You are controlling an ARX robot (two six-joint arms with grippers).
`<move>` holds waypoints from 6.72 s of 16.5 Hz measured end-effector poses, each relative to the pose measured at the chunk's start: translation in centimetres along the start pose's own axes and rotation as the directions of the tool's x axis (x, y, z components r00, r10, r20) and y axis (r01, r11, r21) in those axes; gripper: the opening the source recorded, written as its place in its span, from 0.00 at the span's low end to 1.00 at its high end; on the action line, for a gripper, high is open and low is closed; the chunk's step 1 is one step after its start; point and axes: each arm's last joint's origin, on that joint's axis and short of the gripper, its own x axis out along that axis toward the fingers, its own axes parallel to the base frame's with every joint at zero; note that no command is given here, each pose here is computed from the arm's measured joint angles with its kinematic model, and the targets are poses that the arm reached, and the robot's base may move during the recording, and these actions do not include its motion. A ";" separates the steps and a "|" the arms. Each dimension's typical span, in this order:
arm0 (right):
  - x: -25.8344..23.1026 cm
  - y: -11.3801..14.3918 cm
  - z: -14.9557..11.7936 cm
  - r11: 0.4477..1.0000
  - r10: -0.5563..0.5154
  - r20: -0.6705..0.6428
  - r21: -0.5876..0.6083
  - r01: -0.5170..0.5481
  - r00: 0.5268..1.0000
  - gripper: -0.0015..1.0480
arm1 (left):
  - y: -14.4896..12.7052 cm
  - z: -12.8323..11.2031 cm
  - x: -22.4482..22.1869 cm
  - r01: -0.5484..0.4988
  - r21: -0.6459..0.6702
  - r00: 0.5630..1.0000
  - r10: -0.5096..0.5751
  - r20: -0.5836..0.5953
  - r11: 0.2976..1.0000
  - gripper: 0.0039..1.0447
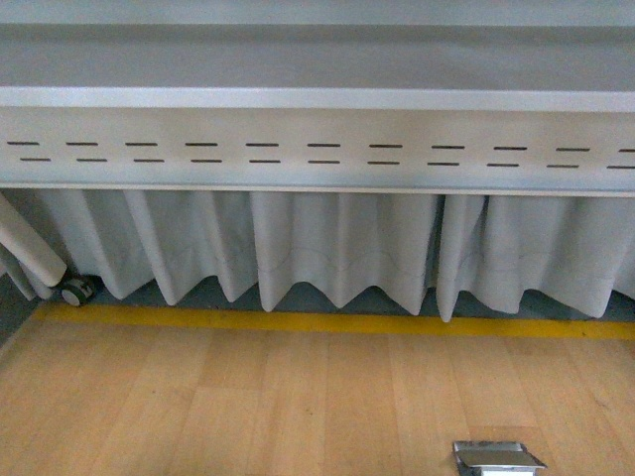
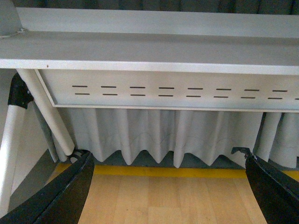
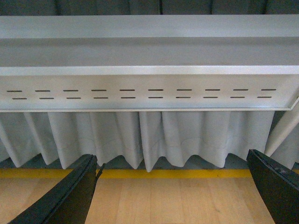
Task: Open oven
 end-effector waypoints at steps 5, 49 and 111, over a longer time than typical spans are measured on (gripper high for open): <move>0.0 0.0 0.0 1.000 0.000 -0.003 0.000 0.000 1.000 0.94 | 0.0 0.0 0.0 0.000 0.000 1.000 0.000 -0.002 1.000 0.94; 0.0 0.0 0.0 1.000 0.000 -0.001 0.000 0.000 1.000 0.94 | 0.0 0.0 0.0 0.000 0.003 1.000 0.000 0.000 1.000 0.94; 0.0 0.0 0.0 1.000 0.000 -0.002 0.000 0.000 1.000 0.94 | -18.3 -11.3 17.7 -0.362 -0.681 0.615 -0.386 -0.688 0.636 0.94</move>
